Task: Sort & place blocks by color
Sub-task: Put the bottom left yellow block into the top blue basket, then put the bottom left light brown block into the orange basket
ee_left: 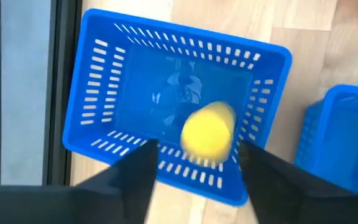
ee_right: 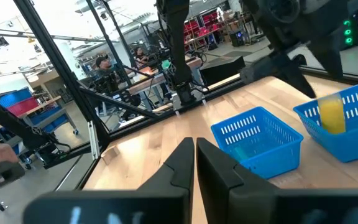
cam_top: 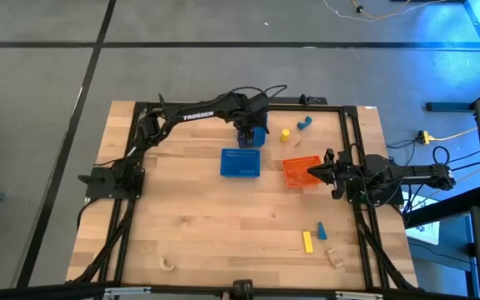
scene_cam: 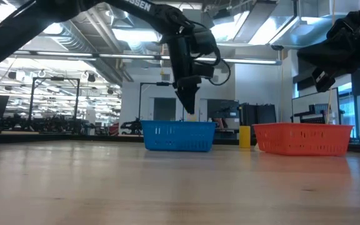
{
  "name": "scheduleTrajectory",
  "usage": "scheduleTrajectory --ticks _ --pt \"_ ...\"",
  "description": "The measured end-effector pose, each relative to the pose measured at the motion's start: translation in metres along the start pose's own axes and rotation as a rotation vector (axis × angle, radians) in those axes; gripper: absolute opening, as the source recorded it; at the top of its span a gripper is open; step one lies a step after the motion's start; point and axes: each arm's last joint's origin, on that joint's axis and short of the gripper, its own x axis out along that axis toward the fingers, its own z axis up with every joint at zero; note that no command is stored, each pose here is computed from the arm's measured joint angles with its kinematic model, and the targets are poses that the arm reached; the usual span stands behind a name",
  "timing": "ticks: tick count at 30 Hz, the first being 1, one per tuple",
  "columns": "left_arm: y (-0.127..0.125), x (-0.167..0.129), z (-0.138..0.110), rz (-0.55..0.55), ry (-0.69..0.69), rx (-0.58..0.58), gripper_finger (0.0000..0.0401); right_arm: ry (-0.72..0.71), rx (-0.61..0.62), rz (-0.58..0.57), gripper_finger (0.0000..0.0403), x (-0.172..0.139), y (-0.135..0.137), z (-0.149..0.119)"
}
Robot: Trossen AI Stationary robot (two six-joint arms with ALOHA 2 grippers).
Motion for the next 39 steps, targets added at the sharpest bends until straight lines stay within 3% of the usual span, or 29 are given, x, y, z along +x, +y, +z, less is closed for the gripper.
scheduleTrajectory --ticks 5,9,11,17,22,28,31,34,39 --pt "0.002 -0.029 -0.001 0.021 -0.019 -0.044 0.0293 0.000 0.000 0.000 0.0020 0.000 0.000 0.000" --pt "-0.008 -0.073 -0.006 -0.047 -0.051 -0.174 0.0302 0.000 0.000 0.000 0.0020 0.000 0.000 0.000" --pt "-0.025 -0.099 -0.006 -0.105 -0.097 -0.185 0.0298 0.000 0.000 0.000 0.0020 0.000 0.000 0.000" --pt "-0.119 -0.180 -0.032 -0.237 -0.217 -0.021 0.0292 0.000 0.000 0.000 0.0020 0.000 0.000 0.000" --pt "-0.220 -0.215 -0.100 -0.343 -0.165 0.147 0.0292 0.000 0.000 0.000 0.0020 0.000 0.000 0.000" --pt "-0.331 -0.221 -0.209 -0.418 -0.042 0.239 0.0292 0.000 0.000 0.000 0.0020 0.000 0.000 0.000" --pt "-0.374 -0.221 -0.245 -0.451 -0.019 0.258 0.0292 0.000 0.000 0.001 0.0020 0.000 0.000 0.000" --pt "-0.401 -0.210 -0.263 -0.411 0.041 0.295 0.0292 0.000 0.000 0.001 0.0020 0.000 0.000 0.000" --pt "-0.426 -0.177 -0.269 -0.334 0.118 0.322 0.0292 0.000 0.000 0.000 0.0020 0.000 0.000 0.000"
